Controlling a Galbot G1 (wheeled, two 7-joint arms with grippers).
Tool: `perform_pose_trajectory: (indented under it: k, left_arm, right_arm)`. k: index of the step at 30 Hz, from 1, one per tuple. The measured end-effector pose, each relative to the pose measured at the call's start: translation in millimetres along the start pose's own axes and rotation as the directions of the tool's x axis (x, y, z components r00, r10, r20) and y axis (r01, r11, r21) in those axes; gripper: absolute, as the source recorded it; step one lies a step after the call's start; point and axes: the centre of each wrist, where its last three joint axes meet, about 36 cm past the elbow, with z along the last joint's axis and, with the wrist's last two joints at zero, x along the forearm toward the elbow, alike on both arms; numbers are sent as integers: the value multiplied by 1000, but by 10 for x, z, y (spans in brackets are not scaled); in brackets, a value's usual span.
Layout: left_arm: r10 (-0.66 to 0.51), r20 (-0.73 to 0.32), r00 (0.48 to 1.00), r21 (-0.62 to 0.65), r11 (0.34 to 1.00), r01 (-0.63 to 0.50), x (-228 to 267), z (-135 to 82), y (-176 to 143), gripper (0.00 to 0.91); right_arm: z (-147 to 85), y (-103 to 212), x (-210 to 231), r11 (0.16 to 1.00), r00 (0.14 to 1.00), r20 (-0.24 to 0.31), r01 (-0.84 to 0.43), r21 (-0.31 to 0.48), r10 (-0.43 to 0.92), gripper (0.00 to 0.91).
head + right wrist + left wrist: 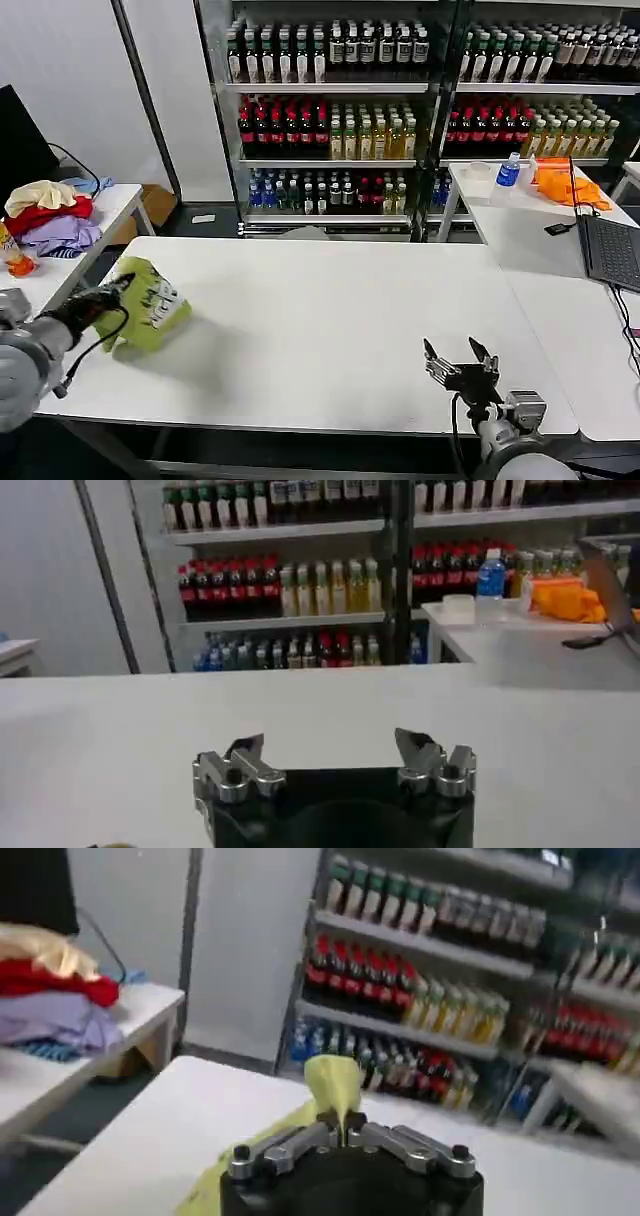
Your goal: Fold and organize the clothes.
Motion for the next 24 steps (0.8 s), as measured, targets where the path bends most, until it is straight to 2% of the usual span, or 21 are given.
perform_pose_trajectory:
  k: [4,8,15,24]
  left_arm:
    - [-23,-30,999,-113,993,20,-136,290,-241,20]
    - [3,-43,999,-193,981,-11,-242,539,-579,20]
    - [73,-42,996,-250,965,-81,-389,728,-1060,30]
    - [160,-63,985,-221,960,-170,-759,866,-1599,30]
  right_arm:
    - [18,-13,14,1000,1000,-3,-14,1,14,907]
    - [34,-28,31,1000,1000,-8,-25,3,25,907]
    - [58,-45,25,999,999,-13,-39,3,39,907]
    - [83,-104,-14,998,998,-19,-58,5,58,907]
